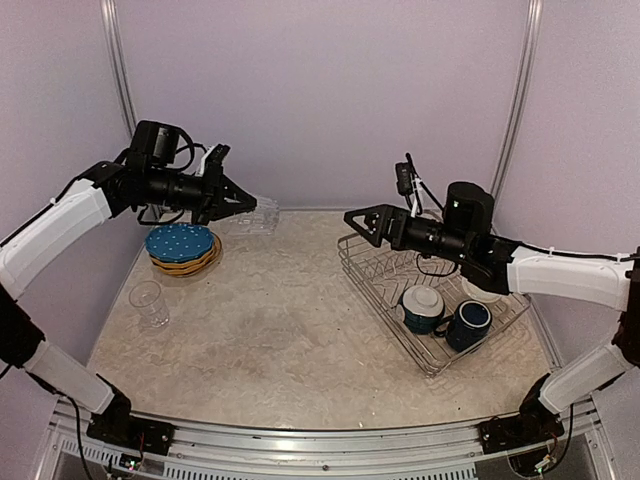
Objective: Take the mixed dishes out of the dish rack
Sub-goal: Place the cup down.
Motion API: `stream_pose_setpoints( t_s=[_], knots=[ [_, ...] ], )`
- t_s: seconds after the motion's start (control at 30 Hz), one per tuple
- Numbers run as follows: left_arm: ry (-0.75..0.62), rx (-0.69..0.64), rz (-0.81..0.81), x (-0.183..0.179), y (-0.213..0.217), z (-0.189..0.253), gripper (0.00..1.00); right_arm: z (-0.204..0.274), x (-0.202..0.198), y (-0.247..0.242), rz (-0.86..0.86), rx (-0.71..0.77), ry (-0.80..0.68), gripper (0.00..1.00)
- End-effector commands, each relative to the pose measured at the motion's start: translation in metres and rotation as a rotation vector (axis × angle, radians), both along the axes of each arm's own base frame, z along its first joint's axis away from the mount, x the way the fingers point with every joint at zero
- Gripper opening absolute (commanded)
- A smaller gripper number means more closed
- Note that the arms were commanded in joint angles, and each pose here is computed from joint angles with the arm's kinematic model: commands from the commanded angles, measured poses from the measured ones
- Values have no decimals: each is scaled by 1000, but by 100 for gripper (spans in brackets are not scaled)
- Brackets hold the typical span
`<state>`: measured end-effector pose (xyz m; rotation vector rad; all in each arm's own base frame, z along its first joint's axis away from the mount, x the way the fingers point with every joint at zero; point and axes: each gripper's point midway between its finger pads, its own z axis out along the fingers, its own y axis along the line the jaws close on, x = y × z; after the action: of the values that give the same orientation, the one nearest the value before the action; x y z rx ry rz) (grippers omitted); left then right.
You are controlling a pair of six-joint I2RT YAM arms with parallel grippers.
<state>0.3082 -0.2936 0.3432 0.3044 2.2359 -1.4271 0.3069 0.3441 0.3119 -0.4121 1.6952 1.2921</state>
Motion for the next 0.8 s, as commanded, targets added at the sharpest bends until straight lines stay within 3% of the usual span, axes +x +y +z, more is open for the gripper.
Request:
stream_pose_setpoints(
  t_s=[0.0,0.1,0.23,0.77],
  knots=[
    [158,419,355,4,118,-58,0,-34,11,-26,-138,-205,42,100],
    [284,691,524,-15,193,-90,0,-39,9,-37,-180,-228,49,100],
    [381,895,667,-25,255,-116,0,-37,6,-41,-184,-233,44,100],
    [453,1060,718,2,286,-174,0,-48,-3,-62,-242,-274,95,100]
  ],
)
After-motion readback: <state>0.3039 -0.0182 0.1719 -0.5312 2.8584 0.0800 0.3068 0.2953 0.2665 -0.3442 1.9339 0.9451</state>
